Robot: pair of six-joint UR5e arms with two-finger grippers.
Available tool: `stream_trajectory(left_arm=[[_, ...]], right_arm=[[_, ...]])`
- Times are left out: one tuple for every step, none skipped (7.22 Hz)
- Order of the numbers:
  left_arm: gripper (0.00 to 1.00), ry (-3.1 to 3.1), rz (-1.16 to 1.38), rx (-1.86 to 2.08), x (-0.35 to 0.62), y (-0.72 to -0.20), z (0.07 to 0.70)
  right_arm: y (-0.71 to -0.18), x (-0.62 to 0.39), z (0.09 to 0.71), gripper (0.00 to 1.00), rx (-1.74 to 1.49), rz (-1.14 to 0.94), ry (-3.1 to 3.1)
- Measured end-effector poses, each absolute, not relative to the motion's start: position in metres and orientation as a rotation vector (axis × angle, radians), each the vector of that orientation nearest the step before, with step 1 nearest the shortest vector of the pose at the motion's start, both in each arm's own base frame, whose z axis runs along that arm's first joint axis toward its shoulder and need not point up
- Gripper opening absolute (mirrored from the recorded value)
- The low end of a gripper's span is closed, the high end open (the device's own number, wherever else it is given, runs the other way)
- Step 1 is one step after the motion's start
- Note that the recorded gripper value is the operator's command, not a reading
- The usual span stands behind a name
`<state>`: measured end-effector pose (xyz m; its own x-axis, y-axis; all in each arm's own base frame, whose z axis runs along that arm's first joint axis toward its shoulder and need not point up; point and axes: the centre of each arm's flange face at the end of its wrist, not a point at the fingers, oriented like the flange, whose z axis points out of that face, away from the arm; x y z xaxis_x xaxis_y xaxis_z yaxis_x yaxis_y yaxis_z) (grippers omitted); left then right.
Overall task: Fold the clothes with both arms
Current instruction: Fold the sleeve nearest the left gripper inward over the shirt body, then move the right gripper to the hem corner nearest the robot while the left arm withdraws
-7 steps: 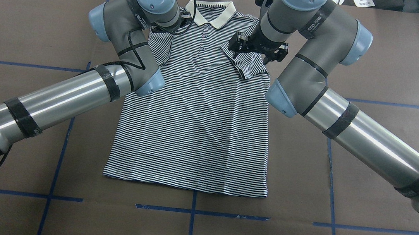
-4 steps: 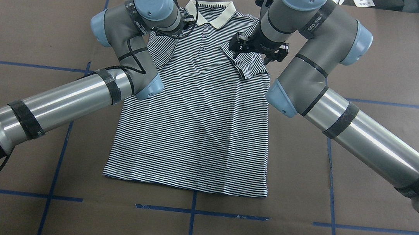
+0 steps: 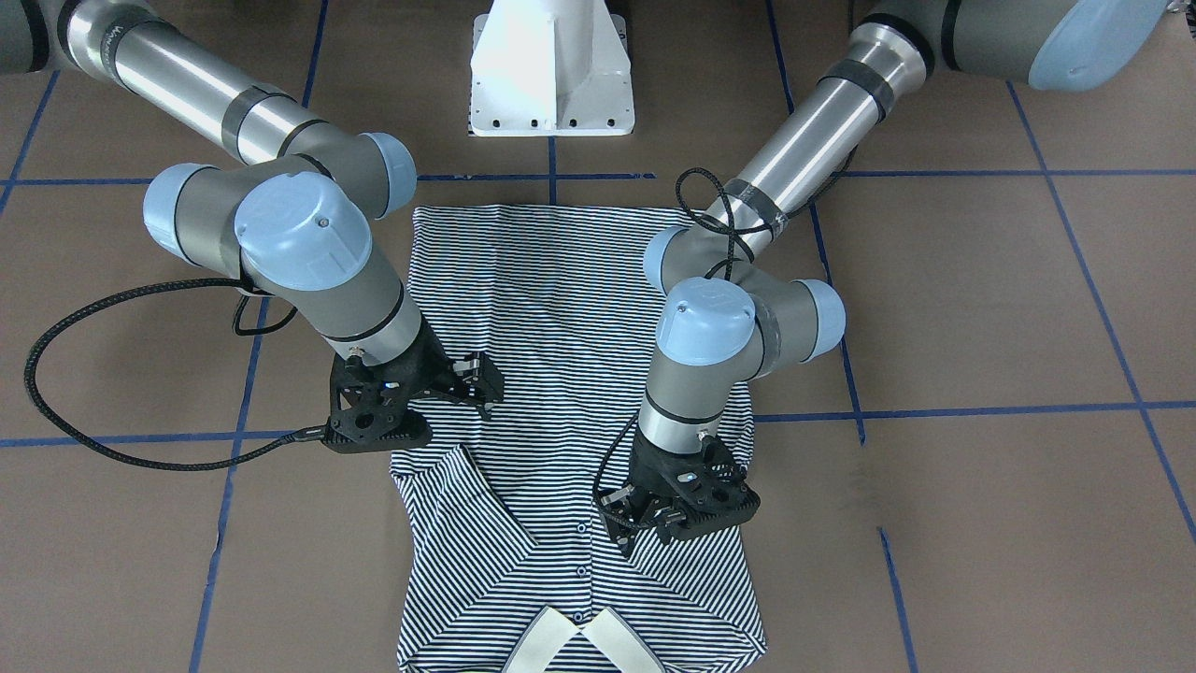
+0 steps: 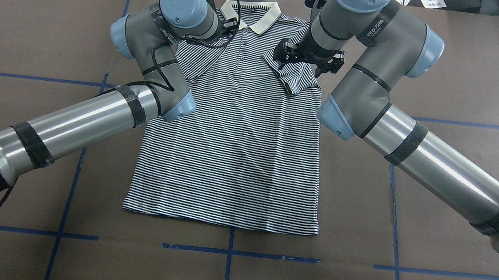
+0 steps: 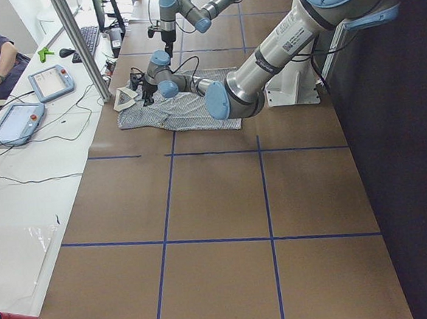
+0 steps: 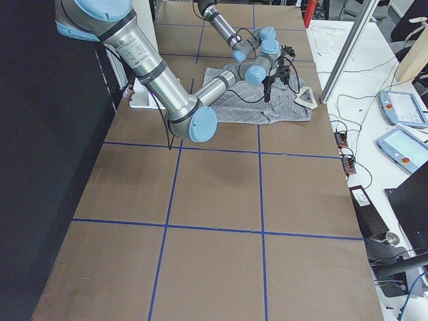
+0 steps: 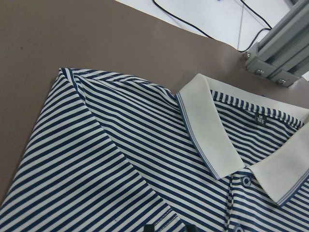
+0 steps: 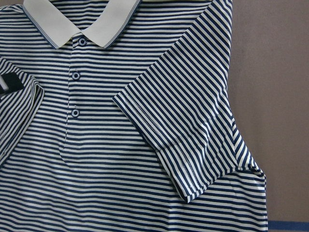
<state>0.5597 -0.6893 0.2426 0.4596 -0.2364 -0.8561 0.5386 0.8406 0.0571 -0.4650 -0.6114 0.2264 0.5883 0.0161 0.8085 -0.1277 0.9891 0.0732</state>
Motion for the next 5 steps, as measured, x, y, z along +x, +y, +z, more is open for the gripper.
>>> stream_trajectory(left_arm=[[1.00, 0.990, -0.463, 0.357, 0.557, -0.689, 0.237], [1.00, 0.996, -0.423, 0.350, 0.552, -0.682, 0.233], [1.00, 0.989, -0.369, 0.317, 0.542, -0.670, 0.233], [1.00, 0.966, -0.314, 0.298, 0.522, -0.651, 0.238], [1.00, 0.934, -0.252, 0.307, 0.490, -0.626, 0.245]], right_arm=[[-0.611, -0.464, 0.226, 1.00, 0.125, 0.085, -0.941], [-0.605, -0.462, 0.228, 1.00, 0.118, 0.088, -0.944], [-0.590, -0.458, 0.239, 1.00, 0.106, 0.090, -0.948], [-0.563, -0.451, 0.255, 1.00, 0.089, 0.086, -0.947], [-0.531, -0.443, 0.273, 1.00, 0.061, 0.095, -0.940]])
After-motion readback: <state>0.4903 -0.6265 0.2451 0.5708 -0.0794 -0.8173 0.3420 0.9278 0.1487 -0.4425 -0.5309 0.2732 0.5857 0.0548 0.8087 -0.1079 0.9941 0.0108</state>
